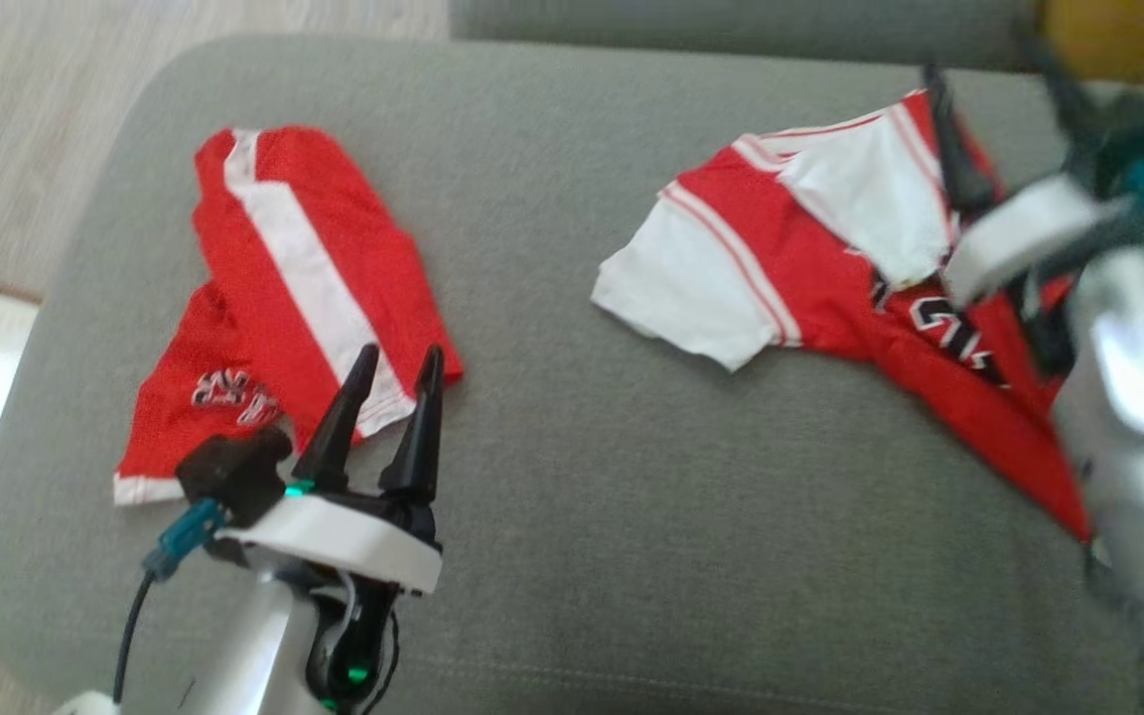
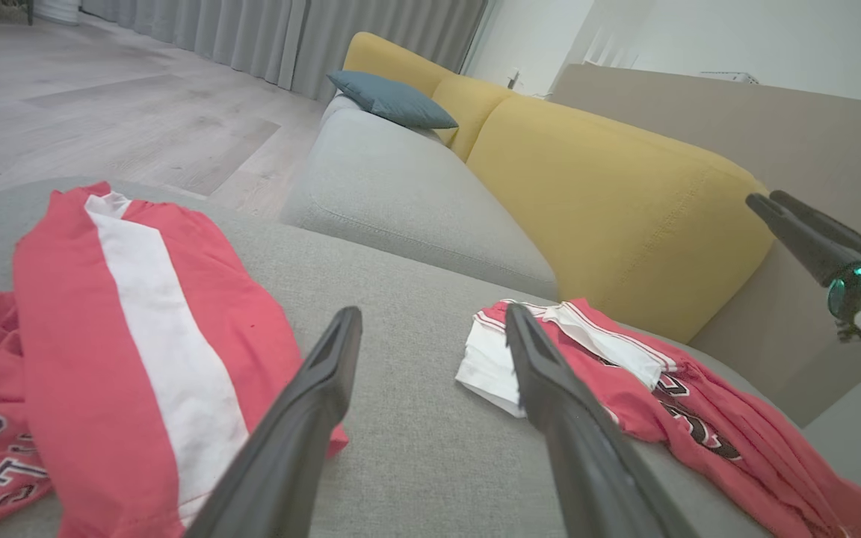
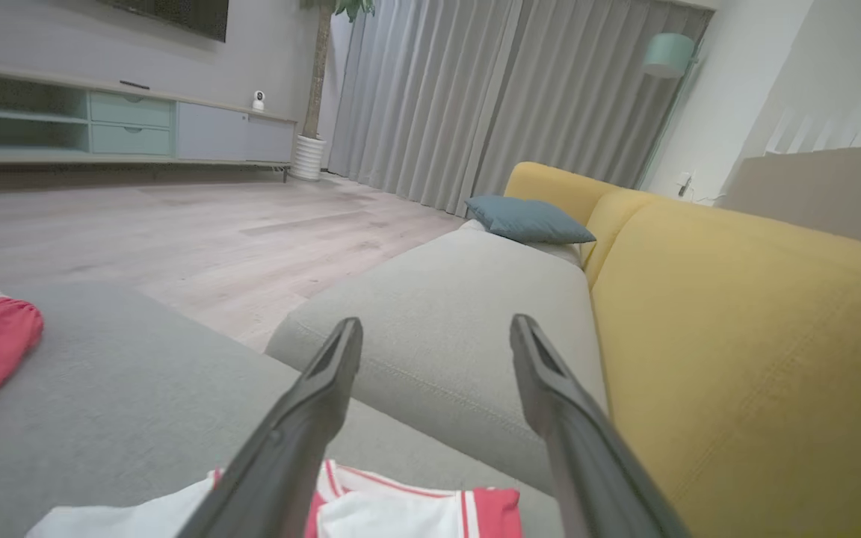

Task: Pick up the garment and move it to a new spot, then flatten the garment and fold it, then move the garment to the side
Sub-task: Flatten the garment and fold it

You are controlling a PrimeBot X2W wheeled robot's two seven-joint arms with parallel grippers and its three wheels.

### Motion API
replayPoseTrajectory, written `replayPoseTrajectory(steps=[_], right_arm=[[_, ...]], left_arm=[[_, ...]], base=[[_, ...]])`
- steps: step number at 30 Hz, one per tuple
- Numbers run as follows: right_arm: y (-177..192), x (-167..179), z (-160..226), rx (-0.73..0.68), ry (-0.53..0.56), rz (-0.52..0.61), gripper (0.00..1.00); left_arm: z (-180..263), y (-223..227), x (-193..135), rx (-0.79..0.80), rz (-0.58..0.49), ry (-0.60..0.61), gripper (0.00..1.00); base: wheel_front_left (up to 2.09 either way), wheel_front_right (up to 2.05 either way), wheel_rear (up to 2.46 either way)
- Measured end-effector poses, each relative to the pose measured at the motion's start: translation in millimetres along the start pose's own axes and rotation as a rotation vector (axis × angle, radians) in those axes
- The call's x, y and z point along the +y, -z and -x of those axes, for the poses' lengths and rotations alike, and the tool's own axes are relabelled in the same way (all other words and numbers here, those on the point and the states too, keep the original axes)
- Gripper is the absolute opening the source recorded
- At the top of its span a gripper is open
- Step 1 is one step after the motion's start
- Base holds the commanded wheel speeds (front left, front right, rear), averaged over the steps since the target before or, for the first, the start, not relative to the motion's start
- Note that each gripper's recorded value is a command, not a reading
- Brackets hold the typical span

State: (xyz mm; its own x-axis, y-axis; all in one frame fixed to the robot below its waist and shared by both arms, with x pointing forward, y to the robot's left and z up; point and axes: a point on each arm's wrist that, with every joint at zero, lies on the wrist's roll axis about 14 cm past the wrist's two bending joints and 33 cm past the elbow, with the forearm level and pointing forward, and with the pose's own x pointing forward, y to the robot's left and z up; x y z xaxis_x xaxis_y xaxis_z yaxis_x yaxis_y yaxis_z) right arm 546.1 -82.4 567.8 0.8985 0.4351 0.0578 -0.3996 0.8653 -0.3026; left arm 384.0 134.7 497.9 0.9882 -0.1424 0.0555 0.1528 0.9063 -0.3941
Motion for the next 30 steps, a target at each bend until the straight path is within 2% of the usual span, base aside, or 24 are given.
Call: replayPoseTrajectory(steps=[11,16,20,22,30], right_arm=[[37.5,27.4,117.8,0.038,0.144,-0.164,1.0],[66.5,43.4,158.0,0.131,0.188,-0.214,1.0],[76.4,31.4,169.4,0.175,0.238,-0.199,1.0],[79.2,18.2,169.9,0.2,0.268,-0.149,1.0],[120.8,-16.8,170.1,0.41,0.352,-0.103,1.0]], left_arm=[[11.2,-3.4,-26.2,-0.017,-0.003,0.071,1.0],[12.5,1.6,-28.9,-0.004,0.002,0.078,1.0],[12.5,5.0,-25.1,0.006,0.005,0.067,1.0],[11.9,7.6,-23.6,0.014,0.006,0.062,1.0],[11.5,19.6,-15.2,0.05,0.01,0.037,1.0]], base=[[0.0,0.0,0.0],[0.0,0.0,0.0],[0.0,0.0,0.0],[0.0,0.0,0.0],[0.0,0.0,0.0]])
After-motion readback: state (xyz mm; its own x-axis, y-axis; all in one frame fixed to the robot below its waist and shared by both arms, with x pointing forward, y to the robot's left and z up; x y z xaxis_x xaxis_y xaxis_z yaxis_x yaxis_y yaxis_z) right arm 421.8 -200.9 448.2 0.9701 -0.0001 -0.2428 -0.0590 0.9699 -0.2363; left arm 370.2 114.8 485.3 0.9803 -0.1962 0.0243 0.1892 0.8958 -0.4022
